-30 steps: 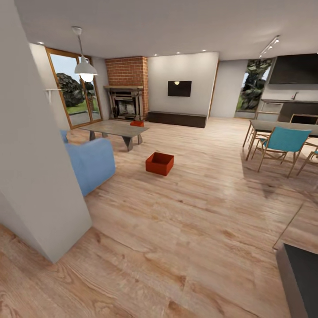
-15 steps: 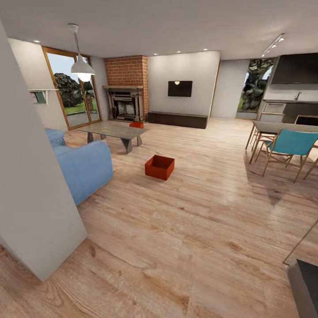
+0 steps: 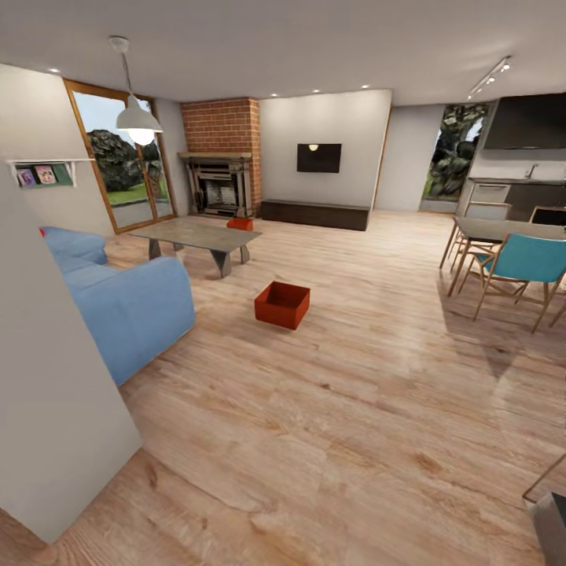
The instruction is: Move the two storage containers from the living room to the garage. In the garage, place one container on the floor and stack the other container on top of it (either order is fine).
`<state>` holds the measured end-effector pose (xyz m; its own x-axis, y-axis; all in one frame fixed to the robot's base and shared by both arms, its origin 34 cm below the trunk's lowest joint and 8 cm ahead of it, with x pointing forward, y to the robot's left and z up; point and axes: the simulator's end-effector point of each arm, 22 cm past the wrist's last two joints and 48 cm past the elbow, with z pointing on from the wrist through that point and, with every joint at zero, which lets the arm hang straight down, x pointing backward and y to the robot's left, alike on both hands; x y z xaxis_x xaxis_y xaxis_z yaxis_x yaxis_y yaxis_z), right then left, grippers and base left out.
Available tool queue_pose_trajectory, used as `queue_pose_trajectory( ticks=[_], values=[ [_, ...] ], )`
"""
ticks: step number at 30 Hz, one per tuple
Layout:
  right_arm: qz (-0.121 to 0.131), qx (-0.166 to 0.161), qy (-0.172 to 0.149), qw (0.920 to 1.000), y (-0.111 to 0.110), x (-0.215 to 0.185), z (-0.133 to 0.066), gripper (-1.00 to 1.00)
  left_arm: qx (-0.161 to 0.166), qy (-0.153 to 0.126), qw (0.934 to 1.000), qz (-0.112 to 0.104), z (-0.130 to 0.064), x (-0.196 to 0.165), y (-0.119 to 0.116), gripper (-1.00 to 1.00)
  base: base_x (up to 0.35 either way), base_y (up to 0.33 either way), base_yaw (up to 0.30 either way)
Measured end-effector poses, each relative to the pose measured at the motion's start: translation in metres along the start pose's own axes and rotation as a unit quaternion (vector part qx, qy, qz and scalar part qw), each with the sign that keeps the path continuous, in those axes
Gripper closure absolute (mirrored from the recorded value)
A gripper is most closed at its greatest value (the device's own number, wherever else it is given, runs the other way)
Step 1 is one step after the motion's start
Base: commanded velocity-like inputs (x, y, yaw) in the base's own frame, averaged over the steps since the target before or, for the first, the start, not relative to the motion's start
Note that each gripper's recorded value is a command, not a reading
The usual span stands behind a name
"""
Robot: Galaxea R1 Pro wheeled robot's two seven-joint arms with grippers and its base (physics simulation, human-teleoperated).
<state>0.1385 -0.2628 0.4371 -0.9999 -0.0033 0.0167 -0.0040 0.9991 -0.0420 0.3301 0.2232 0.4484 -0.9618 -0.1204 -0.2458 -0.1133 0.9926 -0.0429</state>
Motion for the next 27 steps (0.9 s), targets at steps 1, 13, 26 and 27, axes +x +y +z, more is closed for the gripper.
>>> queue_pose_trajectory(
  ticks=[1,13,26,27],
  values=[
    [0.000,0.000,0.000,1.0000,0.0003,0.0000,0.0000,-1.00,0.000,0.000,1.0000,0.000,0.0000,0.0000,0.0001,-1.00,0.345,0.000,-0.195],
    [-0.001,0.000,0.000,1.0000,0.0000,-0.0002,0.0000,-1.00,-0.001,0.000,1.0000,0.000,0.0000,-0.0001,0.0009,-1.00,0.345,0.033,-0.093],
    [0.000,0.000,0.000,1.0000,-0.0003,-0.0001,0.0000,-1.00,-0.001,0.000,1.0000,0.000,0.0000,-0.0002,0.0015,-1.00,0.323,0.163,-0.025],
    [0.001,0.000,0.000,1.0000,-0.0003,0.0000,0.0000,-1.00,-0.001,0.000,1.0000,0.000,0.0000,-0.0003,0.0015,-1.00,0.313,0.178,-0.143]
  ],
)
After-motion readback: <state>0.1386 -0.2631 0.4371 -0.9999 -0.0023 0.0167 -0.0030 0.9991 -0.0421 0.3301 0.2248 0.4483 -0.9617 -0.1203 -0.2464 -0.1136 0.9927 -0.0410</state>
